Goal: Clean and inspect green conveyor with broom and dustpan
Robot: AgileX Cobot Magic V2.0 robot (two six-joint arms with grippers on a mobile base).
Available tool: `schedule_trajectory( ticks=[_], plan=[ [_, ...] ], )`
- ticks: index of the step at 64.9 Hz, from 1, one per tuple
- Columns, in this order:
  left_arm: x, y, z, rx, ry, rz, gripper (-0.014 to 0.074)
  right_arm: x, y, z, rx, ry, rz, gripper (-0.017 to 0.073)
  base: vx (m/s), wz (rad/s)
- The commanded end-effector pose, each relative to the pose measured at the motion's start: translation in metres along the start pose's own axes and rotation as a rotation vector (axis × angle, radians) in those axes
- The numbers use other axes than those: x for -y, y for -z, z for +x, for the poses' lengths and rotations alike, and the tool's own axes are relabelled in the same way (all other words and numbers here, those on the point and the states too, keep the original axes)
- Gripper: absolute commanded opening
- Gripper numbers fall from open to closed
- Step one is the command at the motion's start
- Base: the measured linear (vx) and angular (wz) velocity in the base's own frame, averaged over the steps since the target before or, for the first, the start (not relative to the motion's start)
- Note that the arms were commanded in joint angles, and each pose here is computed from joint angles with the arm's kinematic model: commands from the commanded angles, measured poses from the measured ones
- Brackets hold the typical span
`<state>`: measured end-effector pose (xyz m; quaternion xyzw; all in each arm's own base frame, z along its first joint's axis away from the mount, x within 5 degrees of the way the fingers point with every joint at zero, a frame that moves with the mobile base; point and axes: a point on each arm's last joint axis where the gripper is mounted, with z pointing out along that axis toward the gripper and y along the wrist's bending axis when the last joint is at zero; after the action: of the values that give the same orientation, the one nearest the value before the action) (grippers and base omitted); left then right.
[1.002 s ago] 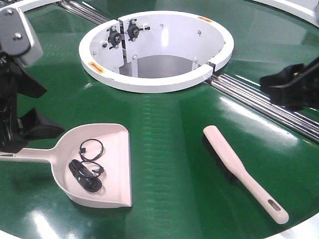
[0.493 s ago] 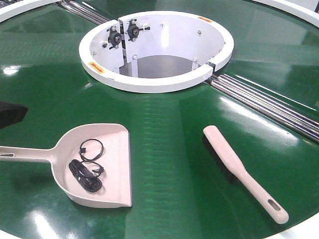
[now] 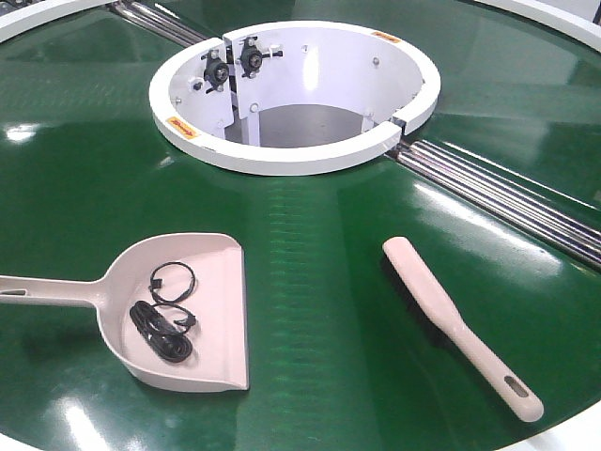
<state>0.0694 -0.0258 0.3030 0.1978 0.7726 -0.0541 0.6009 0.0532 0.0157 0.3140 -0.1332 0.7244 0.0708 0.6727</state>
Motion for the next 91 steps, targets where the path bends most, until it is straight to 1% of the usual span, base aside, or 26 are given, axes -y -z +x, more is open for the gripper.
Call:
schedule_trajectory(
  ticks=[1,5,9,20,25,28,32,34,37,38,40,41,45,64,69,73,91],
  plan=[
    [-0.001,0.01,0.0,0.173,0.036,-0.04,0.0459,0.0,0.006,0.001,0.117,0.005,0.015,0.041,0.0,0.0],
    [0.0,0.018,0.004,0.239,0.034,-0.057,0.0447,-0.001,0.008,0.01,0.134,0.0,0.016,0.0405,0.0,0.0],
    [0.001,0.022,0.008,0.271,0.033,-0.064,0.0437,-0.001,0.009,0.017,0.136,-0.013,0.012,0.0401,0.0,0.0],
    [0.005,0.012,0.03,0.207,0.039,-0.052,0.041,-0.003,0.002,0.037,0.083,-0.009,0.01,0.04,0.0,0.0],
    [0.004,0.01,0.03,0.24,0.041,-0.066,0.037,-0.003,-0.001,0.043,0.077,-0.009,0.009,0.0398,0.0,0.0],
    [0.004,0.01,0.03,0.247,0.041,-0.069,0.0331,-0.003,-0.001,0.044,0.079,-0.009,0.01,0.0375,0.0,0.0],
    [0.004,0.01,0.03,0.246,0.041,-0.068,0.0237,-0.003,-0.002,0.045,0.078,-0.002,0.01,0.0296,0.0,0.0],
    [0.004,0.01,0.03,0.246,0.041,-0.068,0.0171,-0.003,-0.002,0.046,0.073,-0.001,0.01,0.0234,0.0,0.0],
    [0.004,0.01,0.03,0.246,0.041,-0.068,0.0073,-0.003,-0.002,0.046,0.073,0.001,0.01,0.0128,0.0,0.0],
    [0.004,0.01,0.03,0.246,0.041,-0.068,0.0031,-0.003,-0.002,0.045,0.074,0.005,0.01,0.008,0.0,0.0],
    [0.004,0.01,0.03,0.246,0.041,-0.068,-0.001,-0.003,-0.002,0.045,0.078,0.013,0.011,0.0,0.0,0.0],
    [0.004,0.01,0.03,0.246,0.041,-0.068,-0.0009,-0.003,-0.002,0.045,0.081,0.017,0.011,-0.0015,0.0,0.0],
    [0.003,0.011,0.029,0.26,0.041,-0.073,-0.0008,-0.003,-0.002,0.044,0.093,0.029,0.013,-0.0011,0.0,0.0],
    [0.003,0.011,0.029,0.263,0.041,-0.074,-0.0008,-0.003,-0.002,0.042,0.106,0.028,0.014,-0.0008,0.0,0.0],
    [0.003,0.011,0.029,0.261,0.041,-0.073,-0.0008,-0.003,-0.002,0.042,0.111,0.019,0.012,-0.0008,0.0,0.0],
    [0.003,0.011,0.029,0.261,0.041,-0.073,-0.0008,-0.003,-0.002,0.041,0.122,0.029,0.015,-0.0008,0.0,0.0],
    [0.003,0.011,0.029,0.261,0.041,-0.073,-0.0008,-0.003,-0.002,0.041,0.12,0.029,0.015,-0.0008,0.0,0.0]
  ],
)
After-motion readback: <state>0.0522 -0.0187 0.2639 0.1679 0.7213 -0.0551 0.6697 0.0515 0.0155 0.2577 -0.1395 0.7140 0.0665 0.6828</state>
